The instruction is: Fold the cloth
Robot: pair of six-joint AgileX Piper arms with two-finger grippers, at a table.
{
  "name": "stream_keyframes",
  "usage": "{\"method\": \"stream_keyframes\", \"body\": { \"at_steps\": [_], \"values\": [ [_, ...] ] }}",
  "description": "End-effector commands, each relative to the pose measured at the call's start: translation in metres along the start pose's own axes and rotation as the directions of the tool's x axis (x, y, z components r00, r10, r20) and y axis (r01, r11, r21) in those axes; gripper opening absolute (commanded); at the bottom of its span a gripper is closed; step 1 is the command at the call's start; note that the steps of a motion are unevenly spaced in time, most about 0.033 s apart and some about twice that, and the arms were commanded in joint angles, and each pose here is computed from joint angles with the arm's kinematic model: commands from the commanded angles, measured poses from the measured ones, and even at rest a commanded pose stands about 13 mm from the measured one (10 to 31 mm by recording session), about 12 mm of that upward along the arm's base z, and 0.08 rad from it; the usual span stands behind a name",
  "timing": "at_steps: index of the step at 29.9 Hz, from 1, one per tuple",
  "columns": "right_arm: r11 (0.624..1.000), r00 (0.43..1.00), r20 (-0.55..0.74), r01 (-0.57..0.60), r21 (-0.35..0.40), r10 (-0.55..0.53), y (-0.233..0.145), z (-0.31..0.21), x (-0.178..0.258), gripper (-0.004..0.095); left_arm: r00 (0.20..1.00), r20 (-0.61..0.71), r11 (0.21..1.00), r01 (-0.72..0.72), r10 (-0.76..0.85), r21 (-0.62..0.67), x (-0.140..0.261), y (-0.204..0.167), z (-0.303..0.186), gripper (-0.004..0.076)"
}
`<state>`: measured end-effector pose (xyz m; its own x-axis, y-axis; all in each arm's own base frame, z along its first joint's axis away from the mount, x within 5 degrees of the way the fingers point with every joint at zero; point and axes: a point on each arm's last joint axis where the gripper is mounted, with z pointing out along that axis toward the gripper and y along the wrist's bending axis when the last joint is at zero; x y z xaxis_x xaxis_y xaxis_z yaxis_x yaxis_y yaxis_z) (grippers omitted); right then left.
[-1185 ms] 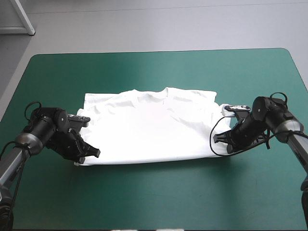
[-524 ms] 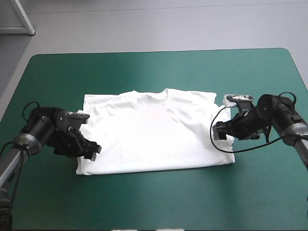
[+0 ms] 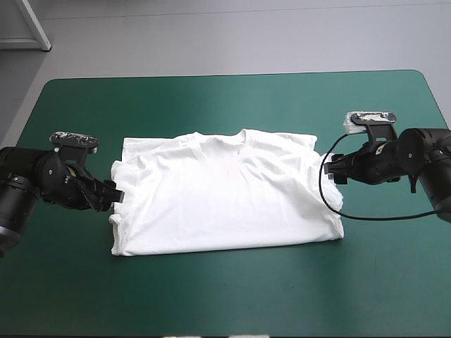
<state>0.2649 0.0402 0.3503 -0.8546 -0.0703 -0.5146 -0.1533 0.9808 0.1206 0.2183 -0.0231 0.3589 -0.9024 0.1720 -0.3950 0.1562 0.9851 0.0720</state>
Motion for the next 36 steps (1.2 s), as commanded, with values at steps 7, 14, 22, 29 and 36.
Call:
{"method": "stream_keyframes", "body": {
  "at_steps": [7, 14, 22, 29, 36],
  "values": [
    [0.993, 0.992, 0.048, -0.119, -0.017, 0.119, -0.028, 0.063, -0.037, 0.0713, 0.999, 0.041, 0.999, 0.029, -0.031, 0.040, 0.000, -0.004, -0.012, 0.0566],
    [0.983, 0.984, -0.022, -0.175, -0.050, 0.174, -0.047, 0.116, -0.056, 0.0701, 0.999, 0.032, 0.999, 0.029, -0.030, 0.040, 0.001, -0.004, -0.012, 0.0566],
    [0.980, 0.980, -0.049, -0.193, -0.041, 0.191, -0.053, 0.148, -0.060, 0.0374, 0.999, -0.003, 0.999, 0.045, -0.045, 0.030, 0.004, -0.003, -0.012, 0.0566],
    [0.979, 0.975, -0.108, -0.202, -0.038, 0.196, -0.056, 0.166, -0.054, 0.0122, 0.999, -0.003, 0.999, 0.044, -0.044, 0.029, 0.005, -0.003, -0.012, 0.0566],
    [0.983, 0.983, -0.058, -0.178, -0.037, 0.176, -0.053, 0.146, -0.059, -0.0015, 0.999, 0.013, 0.999, 0.037, -0.038, 0.028, 0.003, -0.003, -0.012, 0.0566]
  ]
}}
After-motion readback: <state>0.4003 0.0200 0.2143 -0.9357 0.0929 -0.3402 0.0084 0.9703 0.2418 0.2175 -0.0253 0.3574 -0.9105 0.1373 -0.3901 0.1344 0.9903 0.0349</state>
